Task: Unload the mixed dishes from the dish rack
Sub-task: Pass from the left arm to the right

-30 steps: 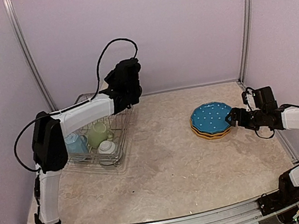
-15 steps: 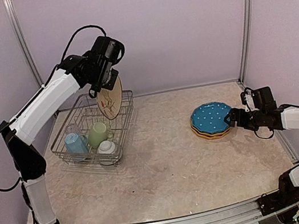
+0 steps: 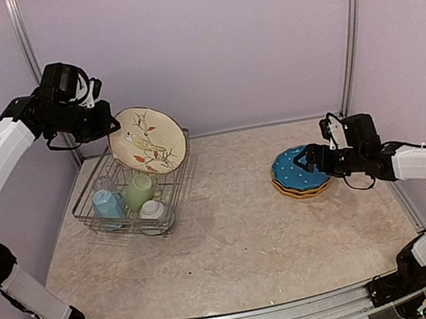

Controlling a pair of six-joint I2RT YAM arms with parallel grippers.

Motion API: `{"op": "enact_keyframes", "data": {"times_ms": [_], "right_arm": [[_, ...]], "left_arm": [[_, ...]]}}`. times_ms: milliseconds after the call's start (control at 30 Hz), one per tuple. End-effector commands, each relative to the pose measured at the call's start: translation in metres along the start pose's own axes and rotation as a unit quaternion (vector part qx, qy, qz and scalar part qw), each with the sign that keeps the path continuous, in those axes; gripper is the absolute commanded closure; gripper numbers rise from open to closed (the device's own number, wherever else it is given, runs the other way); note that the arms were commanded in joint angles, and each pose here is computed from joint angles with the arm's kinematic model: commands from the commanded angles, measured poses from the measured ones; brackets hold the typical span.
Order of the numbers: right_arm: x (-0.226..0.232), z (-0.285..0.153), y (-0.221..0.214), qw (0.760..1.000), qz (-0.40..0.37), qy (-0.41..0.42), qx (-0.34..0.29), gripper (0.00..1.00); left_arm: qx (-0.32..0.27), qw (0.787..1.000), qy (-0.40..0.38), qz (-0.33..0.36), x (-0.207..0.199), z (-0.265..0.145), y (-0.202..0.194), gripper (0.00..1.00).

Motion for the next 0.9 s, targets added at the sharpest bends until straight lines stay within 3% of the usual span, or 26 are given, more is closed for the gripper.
{"op": "enact_keyframes", "data": {"times_ms": [0, 300, 533, 600, 767, 867], "right_arm": [[0.060, 0.009, -0.005, 0.993, 0.019, 0.119, 0.016, 0.04], [0.163, 0.040, -0.047, 0.957, 0.022, 0.272, 0.102, 0.03], [0.197, 0.053, -0.066, 0.929, 0.048, 0.337, 0.146, 0.06], [0.202, 0.056, -0.069, 0.922, 0.059, 0.350, 0.157, 0.14], [0.202, 0.063, -0.076, 0.915, 0.080, 0.358, 0.168, 0.51], [0.199, 0.063, -0.078, 0.914, 0.085, 0.358, 0.169, 0.68]], "left_arm": [[-0.072, 0.973, -0.217, -0.037, -0.052, -0.014, 0.021, 1.00], [-0.035, 0.958, -0.282, -0.037, -0.070, 0.016, -0.021, 1.00], [-0.013, 0.960, -0.279, 0.022, -0.104, 0.026, -0.040, 1.00], [-0.008, 0.959, -0.281, 0.029, -0.111, 0.028, -0.044, 1.00], [0.003, 0.962, -0.273, 0.031, -0.113, 0.037, -0.049, 1.00], [0.003, 0.965, -0.258, 0.032, -0.108, 0.040, -0.049, 1.00]]}}
Point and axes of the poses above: each gripper's point midway between its finger pads, its own z axis out along the fingers, its own x axis along the line the jaws close on, y = z × x, the point moved 3 cm from there along -z, back along the fingers, and after that the axes turned 11 degrees about z, right-handed, at the moved point
